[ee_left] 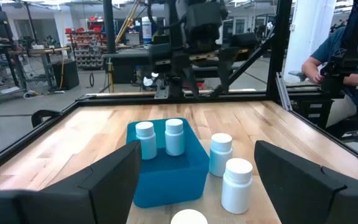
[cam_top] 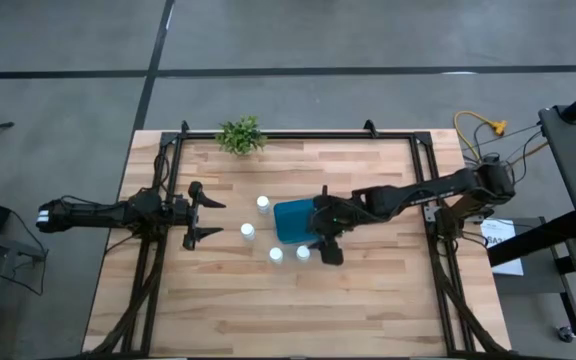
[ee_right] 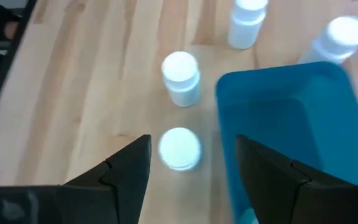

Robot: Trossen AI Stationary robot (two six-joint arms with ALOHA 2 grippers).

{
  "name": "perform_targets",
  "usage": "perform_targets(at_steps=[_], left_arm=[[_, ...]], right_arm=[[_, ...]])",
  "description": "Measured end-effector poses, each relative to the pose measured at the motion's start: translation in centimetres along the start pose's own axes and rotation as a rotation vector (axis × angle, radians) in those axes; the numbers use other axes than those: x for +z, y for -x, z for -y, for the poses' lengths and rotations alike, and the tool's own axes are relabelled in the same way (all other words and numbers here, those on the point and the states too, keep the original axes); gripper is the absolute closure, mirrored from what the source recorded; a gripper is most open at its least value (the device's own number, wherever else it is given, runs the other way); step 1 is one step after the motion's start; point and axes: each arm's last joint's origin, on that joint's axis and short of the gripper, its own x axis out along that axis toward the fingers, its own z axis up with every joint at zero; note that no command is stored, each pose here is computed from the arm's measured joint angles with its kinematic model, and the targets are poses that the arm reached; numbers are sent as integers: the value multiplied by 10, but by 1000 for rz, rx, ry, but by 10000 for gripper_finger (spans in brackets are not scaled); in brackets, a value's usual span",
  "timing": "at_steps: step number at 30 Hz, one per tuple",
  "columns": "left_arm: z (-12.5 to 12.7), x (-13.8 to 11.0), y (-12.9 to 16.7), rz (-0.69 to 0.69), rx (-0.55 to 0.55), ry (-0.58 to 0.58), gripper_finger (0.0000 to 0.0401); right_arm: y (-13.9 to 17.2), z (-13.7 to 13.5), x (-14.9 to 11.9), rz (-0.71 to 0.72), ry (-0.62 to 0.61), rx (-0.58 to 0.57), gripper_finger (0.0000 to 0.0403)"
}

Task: Pick and place pill bottles into a basket
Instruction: Put the white medicine bottle into the blue bin

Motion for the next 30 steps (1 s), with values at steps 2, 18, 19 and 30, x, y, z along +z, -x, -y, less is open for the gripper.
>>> perform_targets(at_steps=[2,18,19,30], left_arm=[[0,0,0,0,0,0,106],[0,0,0,-2,0,0,106],[0,0,0,-1,0,0,106],[0,0,0,-1,0,0,106]], right_arm=[[-1,-3,2,-7,-20,30,184],[-12,-10,31,-154,-3,11,184],[-13,-10,31,-169,-9,8,184],[-30,-9,35,-313,-32,-44,184]])
